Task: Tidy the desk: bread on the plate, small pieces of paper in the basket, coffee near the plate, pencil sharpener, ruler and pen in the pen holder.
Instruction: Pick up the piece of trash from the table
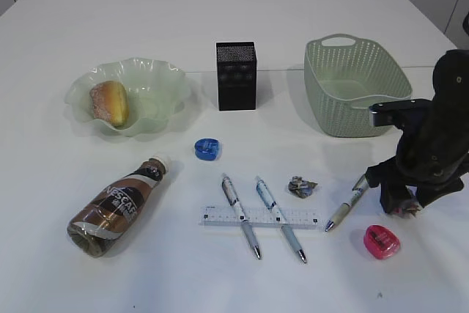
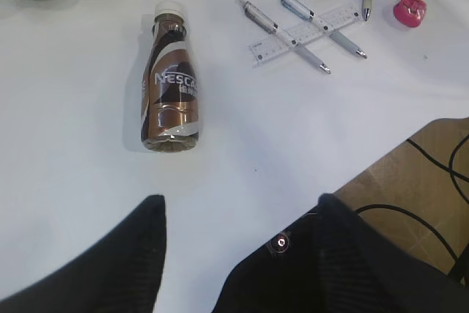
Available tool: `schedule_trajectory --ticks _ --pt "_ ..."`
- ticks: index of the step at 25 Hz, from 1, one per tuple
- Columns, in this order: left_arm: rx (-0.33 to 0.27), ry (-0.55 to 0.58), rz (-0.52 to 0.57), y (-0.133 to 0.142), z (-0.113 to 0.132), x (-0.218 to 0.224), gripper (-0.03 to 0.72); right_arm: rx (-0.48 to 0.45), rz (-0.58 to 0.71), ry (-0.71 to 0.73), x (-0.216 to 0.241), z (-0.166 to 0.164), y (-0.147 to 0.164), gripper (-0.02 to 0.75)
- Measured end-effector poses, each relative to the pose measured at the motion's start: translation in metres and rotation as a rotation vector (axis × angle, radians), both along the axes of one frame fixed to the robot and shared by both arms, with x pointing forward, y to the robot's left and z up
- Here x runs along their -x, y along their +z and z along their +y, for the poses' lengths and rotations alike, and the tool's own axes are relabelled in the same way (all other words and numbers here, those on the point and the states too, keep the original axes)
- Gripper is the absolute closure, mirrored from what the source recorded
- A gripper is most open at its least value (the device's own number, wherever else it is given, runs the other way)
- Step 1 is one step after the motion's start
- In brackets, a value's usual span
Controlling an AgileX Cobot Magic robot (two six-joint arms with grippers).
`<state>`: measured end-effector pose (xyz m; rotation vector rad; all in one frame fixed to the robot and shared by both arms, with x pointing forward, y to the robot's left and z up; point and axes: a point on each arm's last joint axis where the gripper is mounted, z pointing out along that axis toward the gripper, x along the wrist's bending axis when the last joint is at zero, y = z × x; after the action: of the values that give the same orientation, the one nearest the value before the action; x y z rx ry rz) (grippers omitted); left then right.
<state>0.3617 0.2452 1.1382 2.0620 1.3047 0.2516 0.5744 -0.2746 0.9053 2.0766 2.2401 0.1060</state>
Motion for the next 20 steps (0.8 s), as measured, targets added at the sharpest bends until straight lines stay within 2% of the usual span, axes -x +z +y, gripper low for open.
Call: schedule_trajectory --ticks 5,7,9,10,11,15,20 --pt "0.0 0.0 0.0 0.0 0.0 0.0 0.239 0.0 0.0 0.0 -0.001 0.0 -0.004 0.283" --pt "0.0 0.0 0.0 0.0 0.0 0.0 0.239 -0.001 -0.008 0.0 -0.002 0.0 -0.003 0.364" --pt "0.0 0.0 0.0 0.0 0.0 0.0 0.239 -0.001 -0.008 0.0 -0.002 0.0 -0.003 0.372" --pt "0.0 0.0 0.0 0.0 0.0 0.0 0.239 -0.001 -0.01 0.0 -0.002 0.0 -0.003 0.484" --pt "0.0 0.0 0.0 0.0 0.0 0.0 0.239 -0.001 -0.01 0.0 -0.002 0.0 -0.003 0.559" --pt "0.0 0.0 0.0 0.0 0.0 0.0 0.239 -0.001 -0.011 -0.001 -0.002 0.0 -0.003 0.674" --pt "0.0 0.0 0.0 0.0 0.0 0.0 0.239 -0.002 -0.028 -0.001 0.0 0.0 0.01 0.689"
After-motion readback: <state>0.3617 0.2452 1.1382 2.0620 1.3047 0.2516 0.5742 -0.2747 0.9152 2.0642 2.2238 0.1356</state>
